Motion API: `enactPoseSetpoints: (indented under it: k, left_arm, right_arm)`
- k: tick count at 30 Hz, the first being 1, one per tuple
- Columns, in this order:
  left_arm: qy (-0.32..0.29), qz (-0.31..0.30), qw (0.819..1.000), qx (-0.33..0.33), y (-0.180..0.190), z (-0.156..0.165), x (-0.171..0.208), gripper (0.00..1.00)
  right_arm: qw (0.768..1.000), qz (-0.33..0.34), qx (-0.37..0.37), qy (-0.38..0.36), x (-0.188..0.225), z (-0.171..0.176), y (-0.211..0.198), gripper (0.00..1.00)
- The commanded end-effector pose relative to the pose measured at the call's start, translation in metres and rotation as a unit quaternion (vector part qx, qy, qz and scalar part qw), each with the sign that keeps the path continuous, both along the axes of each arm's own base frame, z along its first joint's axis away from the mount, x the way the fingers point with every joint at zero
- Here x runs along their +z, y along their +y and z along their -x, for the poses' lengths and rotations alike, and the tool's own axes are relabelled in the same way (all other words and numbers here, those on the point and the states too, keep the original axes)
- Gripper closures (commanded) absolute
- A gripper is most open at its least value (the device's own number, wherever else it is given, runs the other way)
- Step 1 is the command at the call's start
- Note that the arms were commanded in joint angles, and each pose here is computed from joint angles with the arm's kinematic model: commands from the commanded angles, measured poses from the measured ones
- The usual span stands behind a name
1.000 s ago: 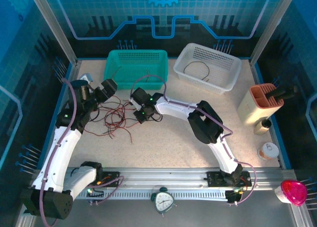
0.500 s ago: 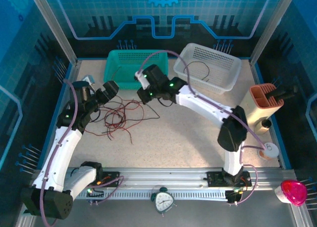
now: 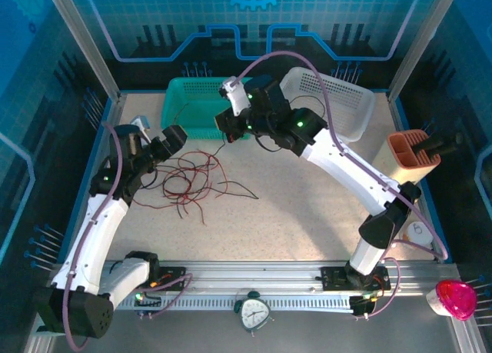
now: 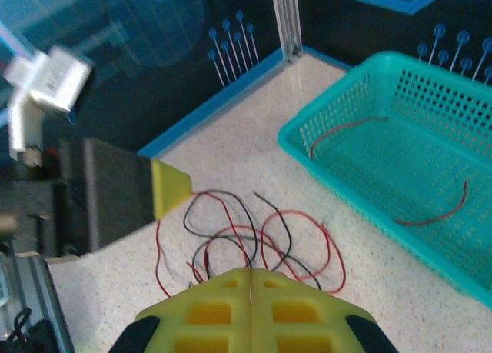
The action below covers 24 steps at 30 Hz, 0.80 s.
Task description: Untangle the cables
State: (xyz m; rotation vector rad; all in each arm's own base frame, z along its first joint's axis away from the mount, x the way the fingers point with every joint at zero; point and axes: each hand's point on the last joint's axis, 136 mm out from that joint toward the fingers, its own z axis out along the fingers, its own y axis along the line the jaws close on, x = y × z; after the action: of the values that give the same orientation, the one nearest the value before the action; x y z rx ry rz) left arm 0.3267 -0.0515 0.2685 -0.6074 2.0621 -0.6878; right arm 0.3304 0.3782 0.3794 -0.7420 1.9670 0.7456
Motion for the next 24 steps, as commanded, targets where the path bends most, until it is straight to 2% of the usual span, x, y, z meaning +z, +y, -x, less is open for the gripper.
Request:
enactPoseSetpoints:
  k: [1, 14, 24]
  left_arm:
    - [-0.015, 0.007, 1.0, -0.017, -0.005, -0.004, 0.009, 0.01]
    - [-0.038, 0.023, 0.998, -0.05, -0.017, -0.006, 0.032, 0.01]
    - [-0.066, 0.014, 0.993, -0.098, -0.041, -0.003, 0.052, 0.01]
  right_arm:
    - [0.998, -0.05, -0.001, -0.041, 0.061, 0.01, -0.017, 1.0]
    - [0.981, -0.114, -0.045, -0.149, 0.164, 0.012, -0.053, 1.0]
    - [0.968, -0.134, -0.084, -0.198, 0.204, 0.01, -0.083, 1.0]
